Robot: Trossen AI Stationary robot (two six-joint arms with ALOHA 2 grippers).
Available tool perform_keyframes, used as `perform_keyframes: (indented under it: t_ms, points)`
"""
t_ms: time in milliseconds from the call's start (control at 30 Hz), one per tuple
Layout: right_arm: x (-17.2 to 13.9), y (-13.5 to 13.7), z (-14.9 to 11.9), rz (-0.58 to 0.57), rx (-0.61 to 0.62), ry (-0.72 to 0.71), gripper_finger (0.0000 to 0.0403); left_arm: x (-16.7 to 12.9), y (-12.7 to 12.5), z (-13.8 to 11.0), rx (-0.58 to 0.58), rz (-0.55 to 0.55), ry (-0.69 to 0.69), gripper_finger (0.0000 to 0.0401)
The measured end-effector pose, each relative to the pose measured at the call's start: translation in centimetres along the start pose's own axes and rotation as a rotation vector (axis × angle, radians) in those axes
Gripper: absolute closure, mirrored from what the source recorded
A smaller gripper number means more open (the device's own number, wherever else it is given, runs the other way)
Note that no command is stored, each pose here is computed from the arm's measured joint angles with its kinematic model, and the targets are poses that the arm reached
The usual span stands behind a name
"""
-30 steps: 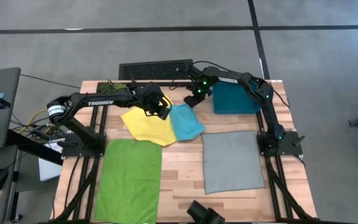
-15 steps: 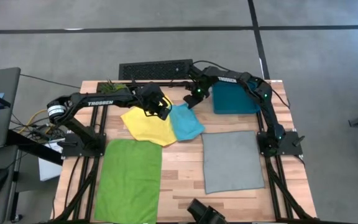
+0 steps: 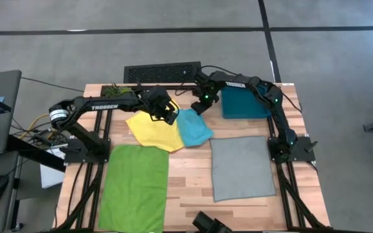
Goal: Fold microfiber towels
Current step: Fold the blue microfiber cloth
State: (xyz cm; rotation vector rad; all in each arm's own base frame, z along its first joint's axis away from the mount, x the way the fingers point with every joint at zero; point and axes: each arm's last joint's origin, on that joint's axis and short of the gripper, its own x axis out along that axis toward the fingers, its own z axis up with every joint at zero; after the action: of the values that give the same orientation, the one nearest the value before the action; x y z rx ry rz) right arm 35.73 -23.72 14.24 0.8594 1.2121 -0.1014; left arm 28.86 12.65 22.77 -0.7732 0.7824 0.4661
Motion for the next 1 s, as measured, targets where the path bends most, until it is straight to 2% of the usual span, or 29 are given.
perform_keyframes:
  t_ms: [333, 600, 867, 1000]
  points:
    - [1.1, 1.8, -0.1, 0.008, -0.109, 0.013, 0.0291, 0.0, 0.0, 0.0, 0.0, 0.0, 0.0, 0.0268]
    - [0.8, 1.6, 0.4, 0.001, -0.129, -0.037, 0.0391, 0.0, 0.0, 0.0, 0.0, 0.0, 0.0, 0.0268]
    - [0.5, 1.1, 0.9, -0.051, -0.132, -0.088, 0.0396, 0.0, 0.0, 0.0, 0.0, 0.001, 0.001, 0.0268]
    - [-0.4, 1.7, 1.2, -0.06, -0.16, -0.138, 0.0394, 0.0, 0.1, -0.1, -0.001, 0.006, 0.009, 0.0268]
